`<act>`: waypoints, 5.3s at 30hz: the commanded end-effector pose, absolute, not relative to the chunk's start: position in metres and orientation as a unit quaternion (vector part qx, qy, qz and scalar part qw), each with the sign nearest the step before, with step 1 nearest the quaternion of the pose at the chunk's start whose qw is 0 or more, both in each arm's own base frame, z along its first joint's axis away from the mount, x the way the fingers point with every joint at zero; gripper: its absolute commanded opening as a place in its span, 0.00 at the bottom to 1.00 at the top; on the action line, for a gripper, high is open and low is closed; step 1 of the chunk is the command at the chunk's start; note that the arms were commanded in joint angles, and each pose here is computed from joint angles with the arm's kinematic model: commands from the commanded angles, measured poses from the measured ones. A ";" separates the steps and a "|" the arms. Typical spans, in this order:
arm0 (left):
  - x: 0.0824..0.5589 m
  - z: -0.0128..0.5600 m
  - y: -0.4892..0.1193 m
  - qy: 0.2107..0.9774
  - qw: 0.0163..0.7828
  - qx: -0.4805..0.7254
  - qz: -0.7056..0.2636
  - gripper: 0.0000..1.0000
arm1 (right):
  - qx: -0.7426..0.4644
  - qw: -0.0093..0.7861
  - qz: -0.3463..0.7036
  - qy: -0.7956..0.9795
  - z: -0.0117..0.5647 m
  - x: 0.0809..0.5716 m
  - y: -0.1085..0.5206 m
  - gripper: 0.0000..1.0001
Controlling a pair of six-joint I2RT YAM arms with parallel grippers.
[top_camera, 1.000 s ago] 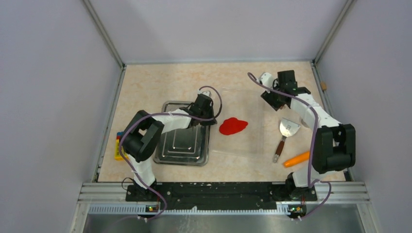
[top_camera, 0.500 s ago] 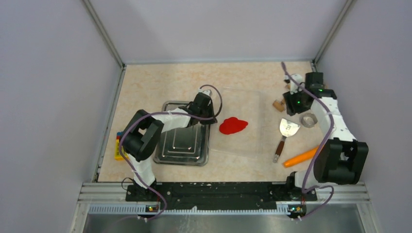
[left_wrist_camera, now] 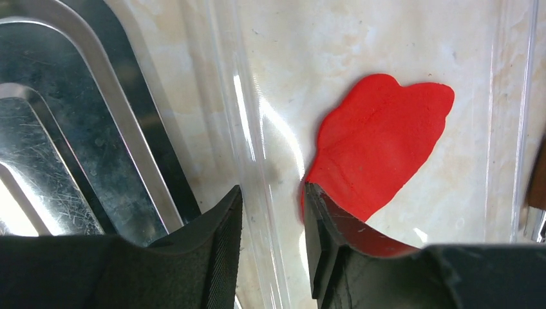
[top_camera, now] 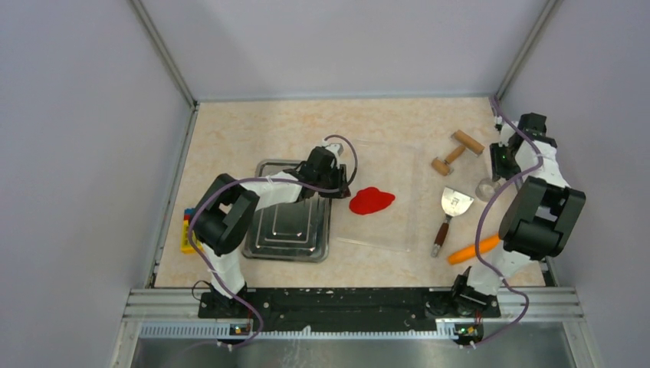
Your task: Roll out the dumpling wrappers from the dough
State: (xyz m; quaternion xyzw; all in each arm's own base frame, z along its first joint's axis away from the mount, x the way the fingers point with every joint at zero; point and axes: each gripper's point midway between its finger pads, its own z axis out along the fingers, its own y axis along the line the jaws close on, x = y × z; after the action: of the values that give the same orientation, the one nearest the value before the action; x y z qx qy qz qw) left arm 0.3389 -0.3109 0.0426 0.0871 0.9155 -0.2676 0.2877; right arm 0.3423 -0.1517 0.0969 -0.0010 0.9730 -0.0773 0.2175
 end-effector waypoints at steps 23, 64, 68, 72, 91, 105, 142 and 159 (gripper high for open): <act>0.349 0.094 -0.324 0.874 0.349 0.162 -0.298 0.44 | -0.009 0.184 -0.078 0.980 0.062 0.371 -0.184 0.04; 0.390 0.223 -0.354 0.820 0.391 0.143 -0.393 0.42 | -0.096 0.288 0.186 0.935 0.184 0.391 0.208 0.00; 0.393 0.203 -0.350 0.837 0.381 0.129 -0.372 0.33 | -0.102 0.286 0.183 0.935 0.180 0.391 0.215 0.00; 0.389 0.191 -0.345 0.846 0.371 0.127 -0.361 0.28 | -0.101 0.291 0.185 0.933 0.184 0.395 0.218 0.00; 0.350 0.109 -0.350 0.871 0.264 0.115 -0.397 0.00 | -0.127 0.177 0.222 0.951 0.107 0.347 0.230 0.00; 0.341 0.086 -0.354 0.873 0.234 0.115 -0.412 0.00 | -0.124 0.154 0.186 0.963 0.075 0.350 0.221 0.00; 0.324 0.056 -0.360 0.880 0.210 0.127 -0.407 0.00 | -0.143 0.146 0.143 0.968 0.043 0.330 0.210 0.00; 0.283 -0.022 -0.346 0.912 0.139 0.145 -0.356 0.00 | -0.113 0.141 0.119 0.976 -0.005 0.297 0.198 0.00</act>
State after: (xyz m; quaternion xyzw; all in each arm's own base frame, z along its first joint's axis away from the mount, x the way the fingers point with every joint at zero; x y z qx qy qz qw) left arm 0.3246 -0.3581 0.0549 0.1347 0.8735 -0.4186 0.2090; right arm 0.3213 0.2009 0.0337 -0.1166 0.9666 0.1418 0.1789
